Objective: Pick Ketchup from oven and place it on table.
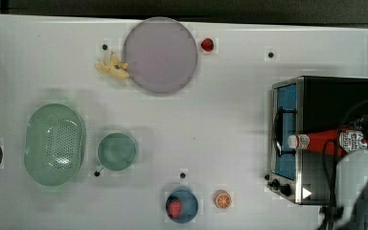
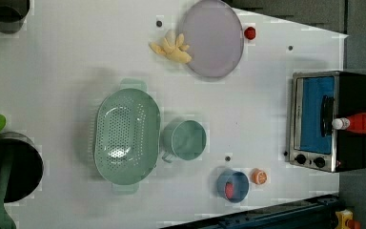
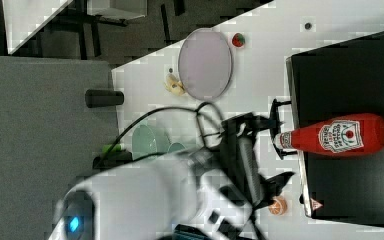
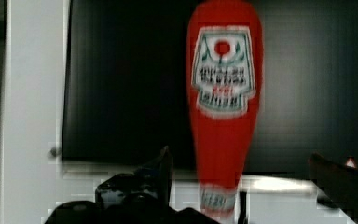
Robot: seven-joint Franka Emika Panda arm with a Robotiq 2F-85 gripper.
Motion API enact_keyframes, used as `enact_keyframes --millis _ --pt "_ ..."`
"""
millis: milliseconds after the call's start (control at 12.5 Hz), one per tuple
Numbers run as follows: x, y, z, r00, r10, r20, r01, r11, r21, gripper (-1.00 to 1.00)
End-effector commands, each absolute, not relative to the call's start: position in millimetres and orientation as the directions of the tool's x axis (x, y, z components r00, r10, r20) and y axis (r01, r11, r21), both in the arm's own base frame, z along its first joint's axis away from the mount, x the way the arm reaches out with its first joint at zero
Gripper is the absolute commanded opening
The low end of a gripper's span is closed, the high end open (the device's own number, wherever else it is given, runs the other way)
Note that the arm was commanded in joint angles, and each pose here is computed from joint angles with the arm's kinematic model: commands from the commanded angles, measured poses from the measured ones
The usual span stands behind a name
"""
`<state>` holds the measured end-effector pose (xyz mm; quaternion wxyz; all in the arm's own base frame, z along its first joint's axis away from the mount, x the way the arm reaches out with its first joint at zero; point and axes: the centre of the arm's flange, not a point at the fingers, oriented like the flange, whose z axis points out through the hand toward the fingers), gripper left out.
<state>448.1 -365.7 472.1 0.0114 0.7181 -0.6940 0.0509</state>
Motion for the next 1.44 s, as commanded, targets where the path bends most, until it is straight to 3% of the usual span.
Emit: enact_keyframes --millis 80,320,560,1040,1120,1280,1360,1440 --pt "456 -380 443 0.031 -0.992 0.121 -0.999 -0.035 -0.035 1.00" --pt "457 -394 408 -0.056 -0.996 0.066 -0.998 0.053 -0.043 1.00" --pt "463 -406 387 -0.085 -0.991 0.105 -0.995 0.078 -0.069 1.00" --pt "461 -410 358 -0.090 -0.991 0.104 -0.996 0.089 -0.017 1.00" --pt "462 -409 355 -0.090 -0.991 0.100 -0.996 0.089 -0.016 0.92" --pt "463 -409 350 -0.096 -0.990 0.099 -0.995 0.094 -0.017 0.43" --pt "465 -408 353 -0.093 -0.990 0.102 -0.996 0.091 -0.023 0.29" --pt "465 -409 354 -0.093 -0.990 0.104 -0.996 0.091 -0.025 0.29"
